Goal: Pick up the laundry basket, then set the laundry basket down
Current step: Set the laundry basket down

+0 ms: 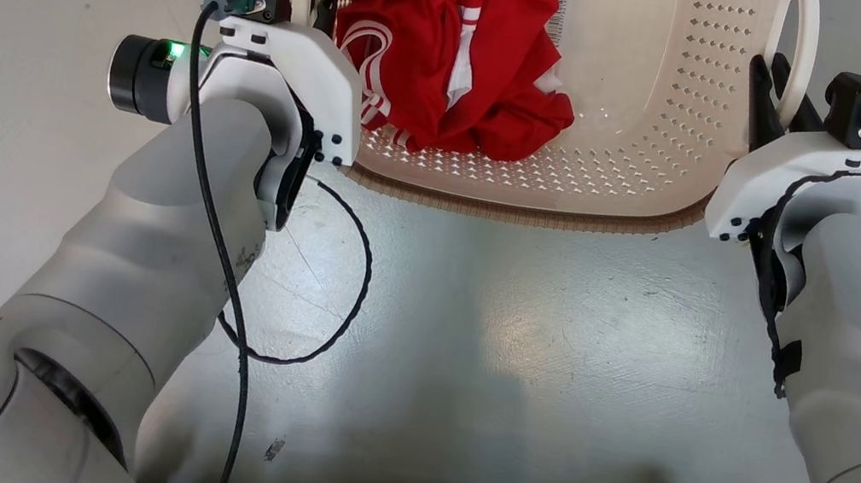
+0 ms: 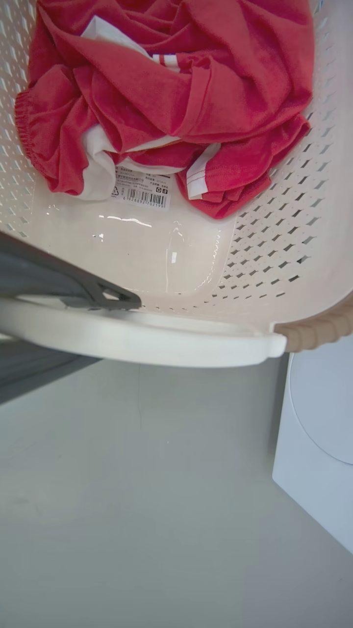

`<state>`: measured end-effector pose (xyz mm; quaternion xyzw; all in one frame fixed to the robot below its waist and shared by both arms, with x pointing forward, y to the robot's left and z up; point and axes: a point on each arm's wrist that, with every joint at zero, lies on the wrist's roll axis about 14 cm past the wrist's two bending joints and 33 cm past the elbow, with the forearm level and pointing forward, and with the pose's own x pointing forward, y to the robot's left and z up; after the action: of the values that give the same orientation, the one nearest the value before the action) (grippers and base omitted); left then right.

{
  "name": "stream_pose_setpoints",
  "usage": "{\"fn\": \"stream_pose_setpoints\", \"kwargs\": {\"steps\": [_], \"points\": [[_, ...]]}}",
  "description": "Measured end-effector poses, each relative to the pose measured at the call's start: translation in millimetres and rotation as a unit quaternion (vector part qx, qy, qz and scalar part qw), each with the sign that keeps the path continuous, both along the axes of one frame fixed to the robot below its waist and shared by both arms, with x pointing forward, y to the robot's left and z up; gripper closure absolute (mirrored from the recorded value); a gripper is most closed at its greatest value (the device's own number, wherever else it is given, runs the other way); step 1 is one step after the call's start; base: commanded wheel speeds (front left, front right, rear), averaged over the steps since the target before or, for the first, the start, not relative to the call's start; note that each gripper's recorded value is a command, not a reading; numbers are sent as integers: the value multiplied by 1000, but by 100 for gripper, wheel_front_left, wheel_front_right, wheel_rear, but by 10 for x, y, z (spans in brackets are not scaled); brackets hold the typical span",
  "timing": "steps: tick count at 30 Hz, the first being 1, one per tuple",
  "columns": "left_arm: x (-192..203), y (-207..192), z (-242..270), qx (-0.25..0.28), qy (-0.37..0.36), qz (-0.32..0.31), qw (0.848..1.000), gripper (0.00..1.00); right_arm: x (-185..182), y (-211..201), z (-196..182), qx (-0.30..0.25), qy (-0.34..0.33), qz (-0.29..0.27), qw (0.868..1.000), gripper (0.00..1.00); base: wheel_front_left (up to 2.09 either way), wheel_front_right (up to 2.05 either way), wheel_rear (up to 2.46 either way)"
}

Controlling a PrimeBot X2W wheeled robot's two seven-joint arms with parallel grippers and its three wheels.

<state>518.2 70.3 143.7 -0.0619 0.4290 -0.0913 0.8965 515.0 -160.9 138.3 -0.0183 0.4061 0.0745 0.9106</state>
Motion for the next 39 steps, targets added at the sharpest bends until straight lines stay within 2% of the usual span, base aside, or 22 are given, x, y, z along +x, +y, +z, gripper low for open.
{"fn": "stream_pose_setpoints", "kwargs": {"steps": [22, 23, 24, 25, 26, 39], "points": [[-19, 43, -65, 4, 6, 5, 1000, 100, 31, 33, -60, 5, -1, -1, 1000, 100, 0, 0, 0], [-20, 44, -66, 4, 7, 5, 1000, 100, 33, 34, -62, 5, -1, -1, 1000, 94, 0, 0, 0], [-20, 45, -67, 4, 6, 5, 1000, 74, 34, 34, -62, 5, -1, -1, 1000, 49, 0, 0, 0], [-10, 44, -62, 3, 4, 6, 1000, 56, 24, 36, -70, 3, 1, 2, 1000, 0, 0, 0, 0], [1, 41, -56, 2, 3, 6, 1000, 0, -6, 48, -85, 4, 5, 3, 1000, 0, 0, 0, 0], [167, 35, 176, -3, -25, 20, 999, 0, 68, 22, 99, 8, -17, -10, 1000, 0, 0, 0, 0]]}}
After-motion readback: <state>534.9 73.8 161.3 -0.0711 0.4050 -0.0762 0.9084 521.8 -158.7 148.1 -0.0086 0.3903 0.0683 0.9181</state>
